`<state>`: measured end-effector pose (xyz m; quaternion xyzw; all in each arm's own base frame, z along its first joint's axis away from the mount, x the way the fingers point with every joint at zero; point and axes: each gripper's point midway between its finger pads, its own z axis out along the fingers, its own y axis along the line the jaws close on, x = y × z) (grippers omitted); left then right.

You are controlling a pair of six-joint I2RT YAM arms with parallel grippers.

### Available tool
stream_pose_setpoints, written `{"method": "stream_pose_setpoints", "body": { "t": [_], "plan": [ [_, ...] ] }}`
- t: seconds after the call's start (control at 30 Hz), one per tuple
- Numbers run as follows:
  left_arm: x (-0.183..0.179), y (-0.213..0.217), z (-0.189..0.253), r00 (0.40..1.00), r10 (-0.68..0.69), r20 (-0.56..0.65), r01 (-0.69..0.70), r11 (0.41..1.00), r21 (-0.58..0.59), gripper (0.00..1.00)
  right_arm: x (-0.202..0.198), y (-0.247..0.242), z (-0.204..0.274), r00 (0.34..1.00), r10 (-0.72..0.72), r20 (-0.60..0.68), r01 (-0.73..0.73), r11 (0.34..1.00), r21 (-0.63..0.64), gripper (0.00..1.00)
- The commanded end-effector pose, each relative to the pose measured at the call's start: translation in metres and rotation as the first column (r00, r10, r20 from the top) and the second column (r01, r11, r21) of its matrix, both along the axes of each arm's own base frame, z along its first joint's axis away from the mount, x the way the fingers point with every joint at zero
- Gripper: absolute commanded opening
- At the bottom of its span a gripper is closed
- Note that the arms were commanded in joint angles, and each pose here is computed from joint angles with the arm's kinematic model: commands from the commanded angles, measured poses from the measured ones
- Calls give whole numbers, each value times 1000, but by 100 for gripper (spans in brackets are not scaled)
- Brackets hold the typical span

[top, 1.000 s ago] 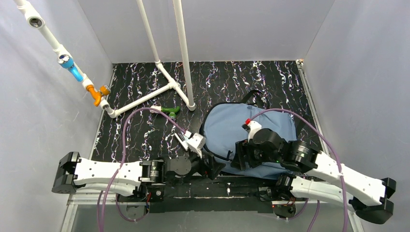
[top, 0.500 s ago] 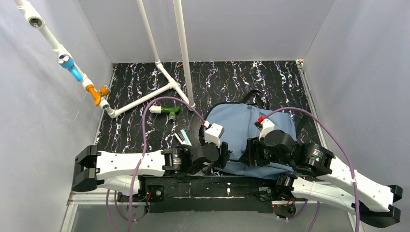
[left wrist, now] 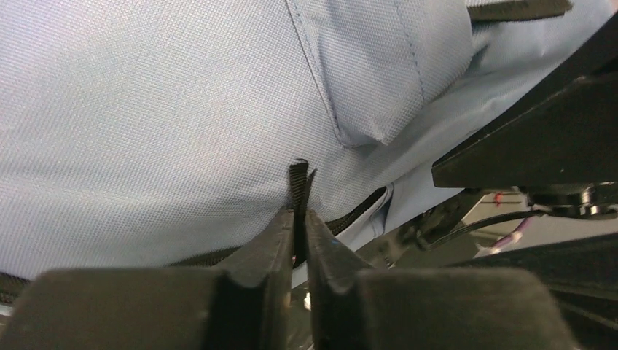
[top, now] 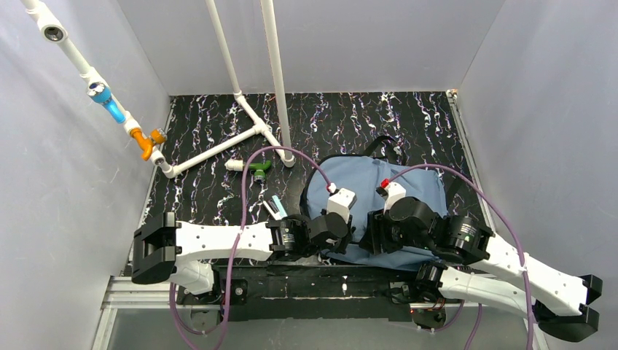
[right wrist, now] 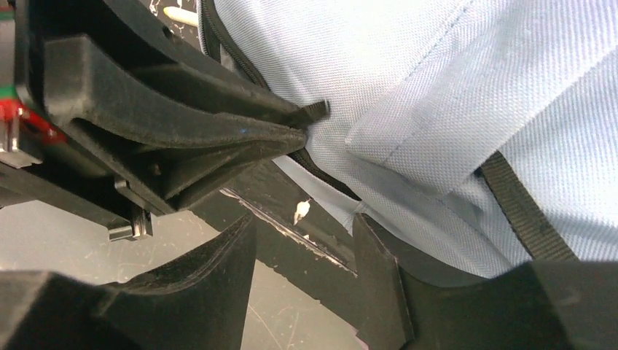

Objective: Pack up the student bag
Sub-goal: Zip the student bag at the center of the board.

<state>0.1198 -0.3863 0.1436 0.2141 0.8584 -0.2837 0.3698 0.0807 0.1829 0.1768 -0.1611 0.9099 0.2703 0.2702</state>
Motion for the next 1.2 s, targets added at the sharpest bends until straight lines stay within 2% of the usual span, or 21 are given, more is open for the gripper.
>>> {"method": "stream_pose_setpoints", "body": {
  "t": [0.0, 0.1, 0.13, 0.23, 0.33, 0.5, 0.6, 0.77, 0.87, 1.0, 1.1, 1.17],
  "plan": [
    [10, 5, 20, 999, 15, 32, -15, 1000, -5, 0, 5, 11, 2, 997, 67, 49, -67, 998, -6, 57],
    [20, 27, 34, 997, 73, 37, -70, 994, -79, 0, 9, 22, 7, 979, 180, 100, -176, 983, -49, 60],
    [23, 29, 48, 995, 93, 20, -88, 983, -161, 0, 10, 27, 8, 965, 231, 127, -224, 973, -61, 61],
    [23, 31, 59, 992, 87, -87, -111, 934, -339, 0, 15, 53, 32, 907, 328, 265, -342, 940, 7, 69],
    [15, 21, 67, 993, 23, -115, -64, 927, -370, 0, 21, 64, 35, 850, 377, 367, -405, 914, -1, 77],
    [13, 17, 74, 987, 23, -158, -91, 897, -433, 0, 23, 67, 24, 764, 466, 447, -481, 872, -87, 88],
    [13, 12, 83, 983, 3, -182, -92, 870, -484, 0, 30, 65, 24, 718, 476, 508, -479, 867, -137, 87],
    [19, 8, 109, 978, -8, -206, -114, 812, -573, 0, 53, 54, 23, 691, 439, 574, -382, 896, -225, 74],
    [22, 8, 126, 982, -8, -189, -109, 791, -602, 0, 72, 45, 17, 719, 394, 573, -274, 918, -288, 47],
    [27, 11, 139, 988, 13, -153, -106, 780, -616, 0, 80, 42, 11, 741, 371, 559, -218, 921, -321, 16],
    [33, 18, 139, 988, 56, -142, -132, 777, -615, 0, 86, 33, 14, 737, 336, 586, -167, 931, -324, 2],
    [36, 22, 138, 987, 75, -145, -149, 774, -615, 0, 85, 32, 14, 730, 347, 589, -177, 928, -328, 1]
  ]
}}
